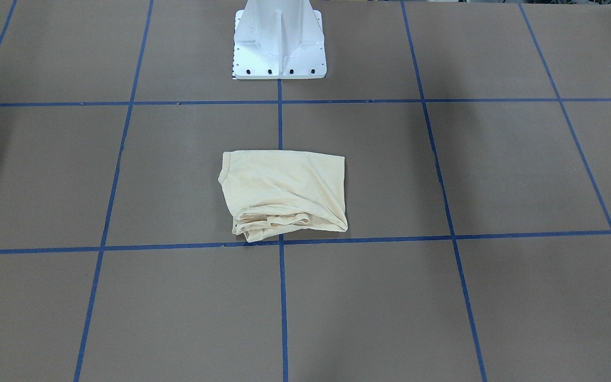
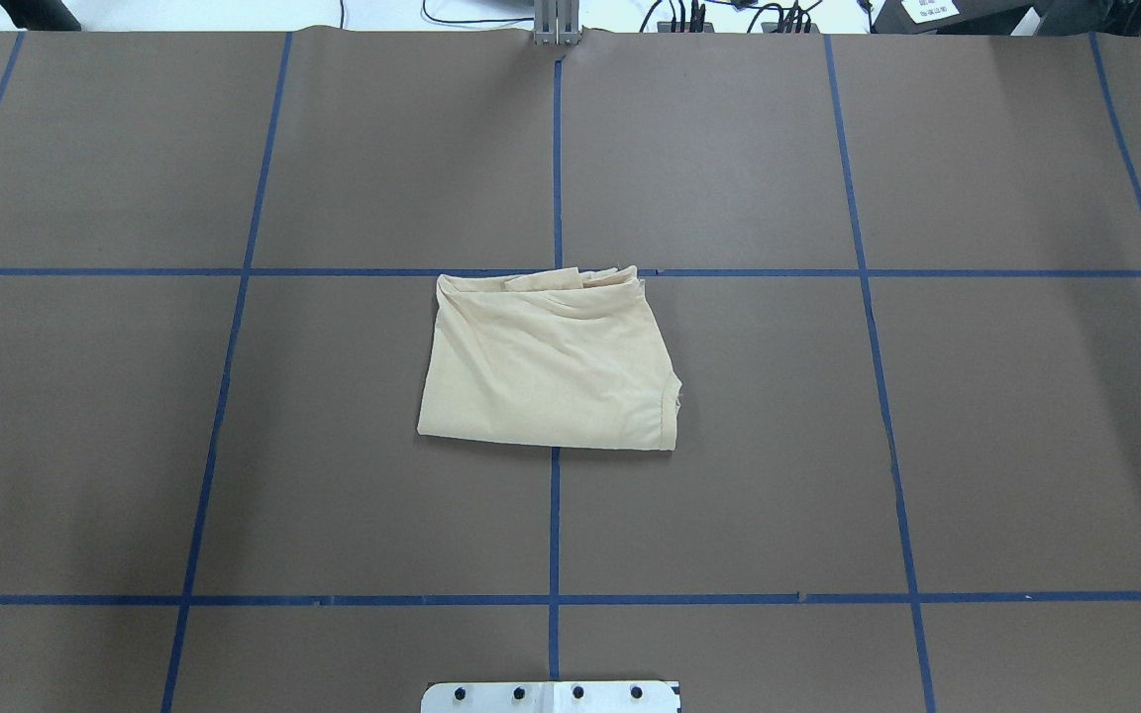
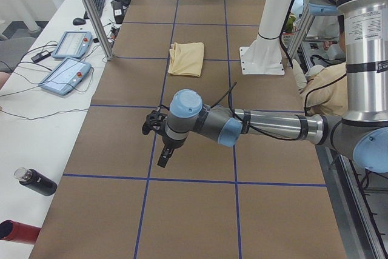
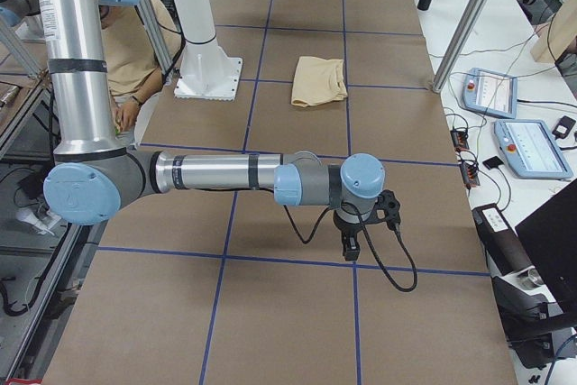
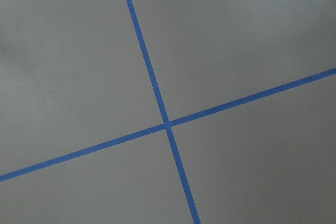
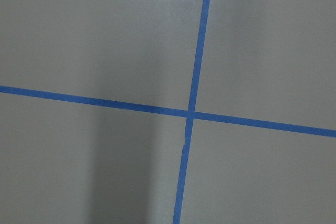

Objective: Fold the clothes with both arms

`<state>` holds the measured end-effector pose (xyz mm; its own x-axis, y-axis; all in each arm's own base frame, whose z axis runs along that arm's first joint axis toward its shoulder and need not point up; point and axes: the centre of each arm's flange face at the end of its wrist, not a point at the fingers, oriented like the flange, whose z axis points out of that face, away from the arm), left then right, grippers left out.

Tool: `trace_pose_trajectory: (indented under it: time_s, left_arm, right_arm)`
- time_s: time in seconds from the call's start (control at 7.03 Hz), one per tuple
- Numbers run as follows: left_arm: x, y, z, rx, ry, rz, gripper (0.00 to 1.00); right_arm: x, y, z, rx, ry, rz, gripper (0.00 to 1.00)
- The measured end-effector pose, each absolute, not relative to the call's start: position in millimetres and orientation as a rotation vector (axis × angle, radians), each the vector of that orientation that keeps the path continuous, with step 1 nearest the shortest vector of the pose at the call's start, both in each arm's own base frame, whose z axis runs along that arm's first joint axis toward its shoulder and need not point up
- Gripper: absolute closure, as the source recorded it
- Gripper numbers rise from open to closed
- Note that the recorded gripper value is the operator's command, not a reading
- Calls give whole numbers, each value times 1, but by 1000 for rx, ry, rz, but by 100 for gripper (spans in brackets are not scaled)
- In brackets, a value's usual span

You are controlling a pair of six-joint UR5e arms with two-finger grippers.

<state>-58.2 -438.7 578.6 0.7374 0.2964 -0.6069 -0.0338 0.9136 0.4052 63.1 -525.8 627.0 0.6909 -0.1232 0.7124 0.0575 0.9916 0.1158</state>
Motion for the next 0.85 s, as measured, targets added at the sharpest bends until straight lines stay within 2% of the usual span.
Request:
trace_pose_trajectory:
  time_s: [0.57, 0.85]
  left_arm:
    - [-56, -425, 540, 425, 757, 172, 0]
    - [-56, -441, 539, 432, 745, 172, 0]
  right_arm:
    - [60, -521, 631, 81, -813, -96, 0]
    - [60, -522, 631, 83, -808, -99, 0]
